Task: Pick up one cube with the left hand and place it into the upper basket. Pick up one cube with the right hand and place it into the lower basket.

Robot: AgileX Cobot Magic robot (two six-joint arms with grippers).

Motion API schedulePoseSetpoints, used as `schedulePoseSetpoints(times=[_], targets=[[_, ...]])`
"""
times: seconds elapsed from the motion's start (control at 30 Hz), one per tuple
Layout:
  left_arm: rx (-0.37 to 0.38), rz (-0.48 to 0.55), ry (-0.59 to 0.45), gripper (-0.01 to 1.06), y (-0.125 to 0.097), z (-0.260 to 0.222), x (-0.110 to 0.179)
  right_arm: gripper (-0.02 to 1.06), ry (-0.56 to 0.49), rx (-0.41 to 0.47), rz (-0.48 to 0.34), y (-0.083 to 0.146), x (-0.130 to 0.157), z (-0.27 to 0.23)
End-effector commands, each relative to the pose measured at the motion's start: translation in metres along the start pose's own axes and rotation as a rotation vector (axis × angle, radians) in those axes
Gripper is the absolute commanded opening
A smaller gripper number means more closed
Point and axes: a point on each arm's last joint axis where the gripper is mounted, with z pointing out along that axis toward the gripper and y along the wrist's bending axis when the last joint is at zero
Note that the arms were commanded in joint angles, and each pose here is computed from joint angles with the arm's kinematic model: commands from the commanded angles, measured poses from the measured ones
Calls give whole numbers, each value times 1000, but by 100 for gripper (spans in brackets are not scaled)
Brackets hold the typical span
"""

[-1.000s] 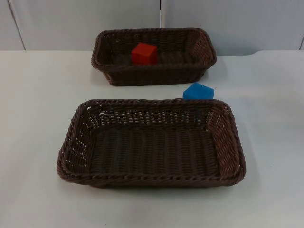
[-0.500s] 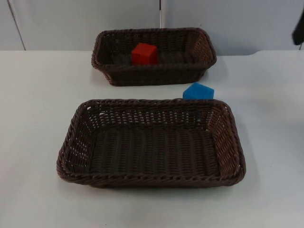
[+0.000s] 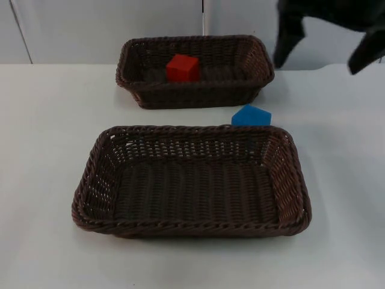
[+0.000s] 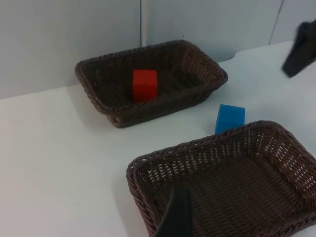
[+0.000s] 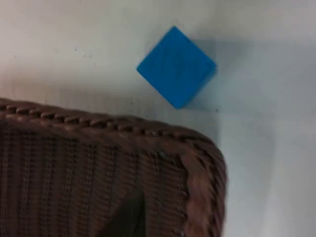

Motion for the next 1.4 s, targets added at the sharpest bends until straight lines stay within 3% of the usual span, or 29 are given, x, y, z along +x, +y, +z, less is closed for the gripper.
schedulePoseSetpoints(times=[0.0,0.23,0.53,0.8,1.27,1.37], targets=[[0,-2,-6,72,0,-1,1,105,26,22,16,11,-5,13],[0,-2,-6,72,0,-1,1,105,47,20,115,35,-12,60],[0,-2,-6,72,0,-1,1,105,33,109,253,29,-12,94],[-1,-2,-10,72,0,-1,0,104,-59,54,365,32,-19,111],[-2,0,-9,72,0,-1,0,103,-21,70,413,27,-8,161],[-3,2,-9,72,0,-1,0,103,-55,62,397,27,-11,164]])
